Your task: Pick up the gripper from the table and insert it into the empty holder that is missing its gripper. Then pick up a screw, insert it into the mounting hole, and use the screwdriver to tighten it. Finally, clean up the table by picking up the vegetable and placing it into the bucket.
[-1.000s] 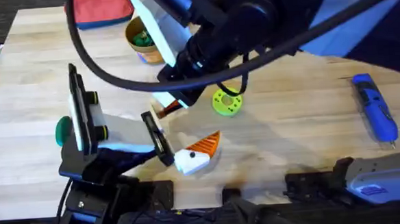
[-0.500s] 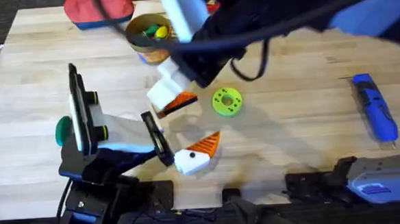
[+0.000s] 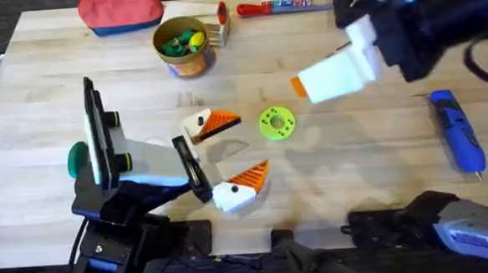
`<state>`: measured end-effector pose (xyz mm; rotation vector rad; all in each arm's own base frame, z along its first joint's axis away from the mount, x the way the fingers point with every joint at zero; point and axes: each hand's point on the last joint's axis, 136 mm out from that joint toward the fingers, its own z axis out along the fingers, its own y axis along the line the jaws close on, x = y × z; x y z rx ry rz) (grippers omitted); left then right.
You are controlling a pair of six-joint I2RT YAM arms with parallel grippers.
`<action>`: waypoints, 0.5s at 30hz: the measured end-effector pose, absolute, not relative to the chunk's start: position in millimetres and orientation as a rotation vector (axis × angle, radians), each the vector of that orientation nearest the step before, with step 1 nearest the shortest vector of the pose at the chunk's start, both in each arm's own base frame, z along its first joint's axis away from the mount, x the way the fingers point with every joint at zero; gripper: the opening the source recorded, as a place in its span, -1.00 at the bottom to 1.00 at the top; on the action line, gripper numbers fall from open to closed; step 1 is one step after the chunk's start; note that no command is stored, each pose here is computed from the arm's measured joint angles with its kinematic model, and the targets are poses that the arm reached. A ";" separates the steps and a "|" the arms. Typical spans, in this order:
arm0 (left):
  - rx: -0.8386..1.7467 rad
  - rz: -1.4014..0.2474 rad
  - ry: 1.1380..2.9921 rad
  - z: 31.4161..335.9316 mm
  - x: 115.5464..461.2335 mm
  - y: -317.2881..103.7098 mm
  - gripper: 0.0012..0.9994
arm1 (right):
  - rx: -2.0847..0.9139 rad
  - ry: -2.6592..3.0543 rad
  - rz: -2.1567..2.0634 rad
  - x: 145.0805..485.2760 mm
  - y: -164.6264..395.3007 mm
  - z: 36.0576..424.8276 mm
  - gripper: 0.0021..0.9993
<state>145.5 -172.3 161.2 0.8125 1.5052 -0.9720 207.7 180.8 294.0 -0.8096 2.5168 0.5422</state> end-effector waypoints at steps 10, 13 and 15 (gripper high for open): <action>0.813 -0.971 1.505 161.2 145.5 -172.3 0.33 | -0.878 2.344 0.763 168.5 185.8 258.8 0.98; 0.813 -0.971 1.505 161.2 145.5 -172.3 0.20 | -0.912 2.283 0.868 154.4 192.3 249.6 0.98; 0.813 -0.972 1.505 161.2 145.5 -172.3 0.15 | -0.931 2.278 0.926 144.5 194.5 242.3 0.99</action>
